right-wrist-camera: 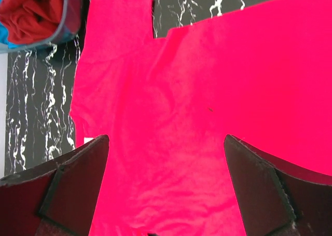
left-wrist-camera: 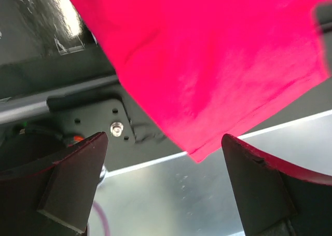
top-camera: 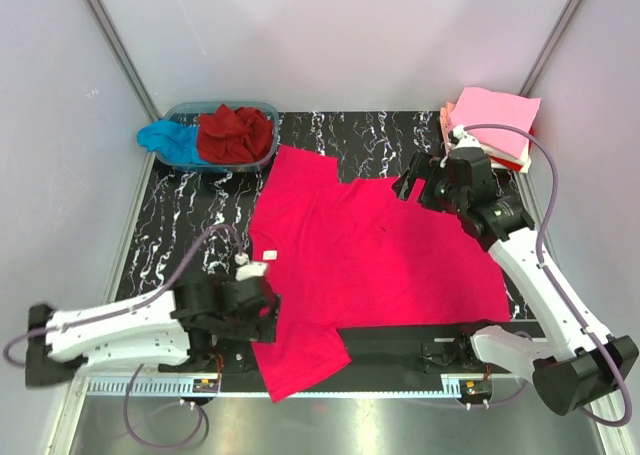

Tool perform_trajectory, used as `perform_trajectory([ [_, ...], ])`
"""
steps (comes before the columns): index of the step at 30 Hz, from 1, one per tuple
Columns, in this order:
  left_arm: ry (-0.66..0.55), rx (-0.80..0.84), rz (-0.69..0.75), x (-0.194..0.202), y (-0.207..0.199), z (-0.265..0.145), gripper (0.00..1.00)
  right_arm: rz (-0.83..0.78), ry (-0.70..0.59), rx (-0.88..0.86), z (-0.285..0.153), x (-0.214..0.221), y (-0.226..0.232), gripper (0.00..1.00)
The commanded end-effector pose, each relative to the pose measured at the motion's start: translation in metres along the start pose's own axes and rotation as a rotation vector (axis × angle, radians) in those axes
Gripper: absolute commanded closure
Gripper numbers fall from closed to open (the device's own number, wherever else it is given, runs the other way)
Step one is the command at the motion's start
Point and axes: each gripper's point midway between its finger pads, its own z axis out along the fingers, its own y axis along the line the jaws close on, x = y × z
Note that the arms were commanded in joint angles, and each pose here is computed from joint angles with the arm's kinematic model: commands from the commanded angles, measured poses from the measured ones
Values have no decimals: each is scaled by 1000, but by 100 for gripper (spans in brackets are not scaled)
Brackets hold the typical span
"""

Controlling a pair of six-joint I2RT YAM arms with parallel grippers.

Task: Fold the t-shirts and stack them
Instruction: Flatten the tshirt out

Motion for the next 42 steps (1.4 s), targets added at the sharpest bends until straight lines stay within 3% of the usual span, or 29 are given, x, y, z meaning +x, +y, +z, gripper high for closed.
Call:
perform_trajectory([
  [1,-33,-101,70,4,-21,-1,1,19,-20,-14,-16,1,0,0],
  [5,0,-132,125,29,-41,-1,1,8,-25,-4,-26,4,-5,0],
  [9,57,17,181,70,-80,8,1,-1,-13,18,-29,11,-12,0],
  [16,141,6,190,115,-89,25,19,4,2,28,-36,24,-21,0],
  [23,101,-90,168,114,-62,43,34,3,17,41,-37,34,-28,0],
  [27,105,-23,127,113,-61,44,40,5,27,49,-37,38,-30,0],
  [39,148,-76,186,124,-43,64,38,-1,40,88,-31,43,-39,0],
  [42,149,-102,209,126,-42,69,44,-8,28,96,-33,41,-41,1],
])
